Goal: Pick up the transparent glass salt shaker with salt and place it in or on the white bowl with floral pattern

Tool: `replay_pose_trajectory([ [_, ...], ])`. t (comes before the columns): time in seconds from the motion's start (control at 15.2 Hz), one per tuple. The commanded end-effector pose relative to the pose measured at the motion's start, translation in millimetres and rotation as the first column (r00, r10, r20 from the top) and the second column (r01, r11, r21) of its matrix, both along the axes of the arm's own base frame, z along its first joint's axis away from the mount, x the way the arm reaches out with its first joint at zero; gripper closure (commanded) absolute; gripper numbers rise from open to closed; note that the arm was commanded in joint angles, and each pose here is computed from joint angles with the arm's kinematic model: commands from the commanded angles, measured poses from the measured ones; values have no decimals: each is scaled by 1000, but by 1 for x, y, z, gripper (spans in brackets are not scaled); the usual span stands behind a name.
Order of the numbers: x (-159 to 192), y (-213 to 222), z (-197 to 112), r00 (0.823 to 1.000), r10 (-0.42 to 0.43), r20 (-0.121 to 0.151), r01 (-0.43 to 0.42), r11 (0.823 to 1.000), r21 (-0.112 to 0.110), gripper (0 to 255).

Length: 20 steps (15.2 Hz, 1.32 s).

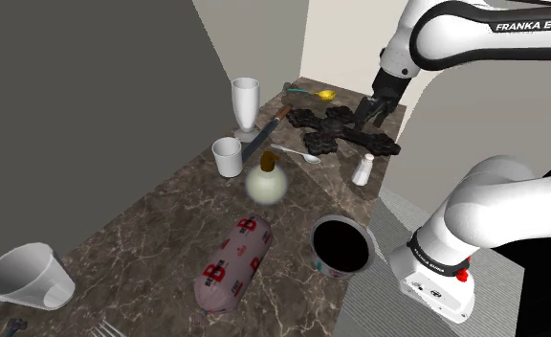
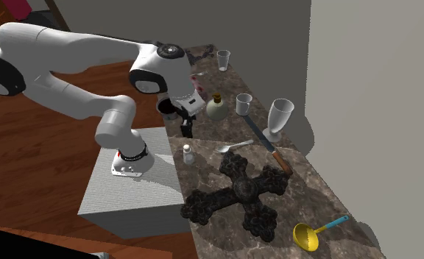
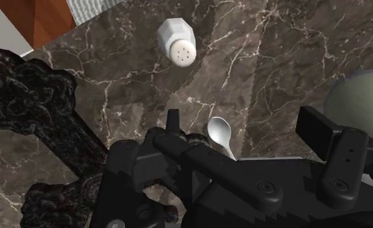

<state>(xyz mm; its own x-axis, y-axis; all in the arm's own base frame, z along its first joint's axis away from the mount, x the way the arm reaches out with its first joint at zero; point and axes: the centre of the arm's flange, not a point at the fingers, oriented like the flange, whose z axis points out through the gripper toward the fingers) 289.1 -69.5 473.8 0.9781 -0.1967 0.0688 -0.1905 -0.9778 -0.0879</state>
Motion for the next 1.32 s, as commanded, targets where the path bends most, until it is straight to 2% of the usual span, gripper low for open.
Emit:
replay_pose_trajectory([
  [0.0, -8, -9, -24, 1000, -16, -18, 16, 1000, 0, 0],
  [0.33, -26, -28, -71, 997, -49, -57, 49, 999, -3, 0],
  [0.79, -24, -26, -111, 997, -49, -57, 49, 999, -3, 0],
  [1.25, -24, -26, -111, 997, -49, -57, 49, 999, -3, 0],
])
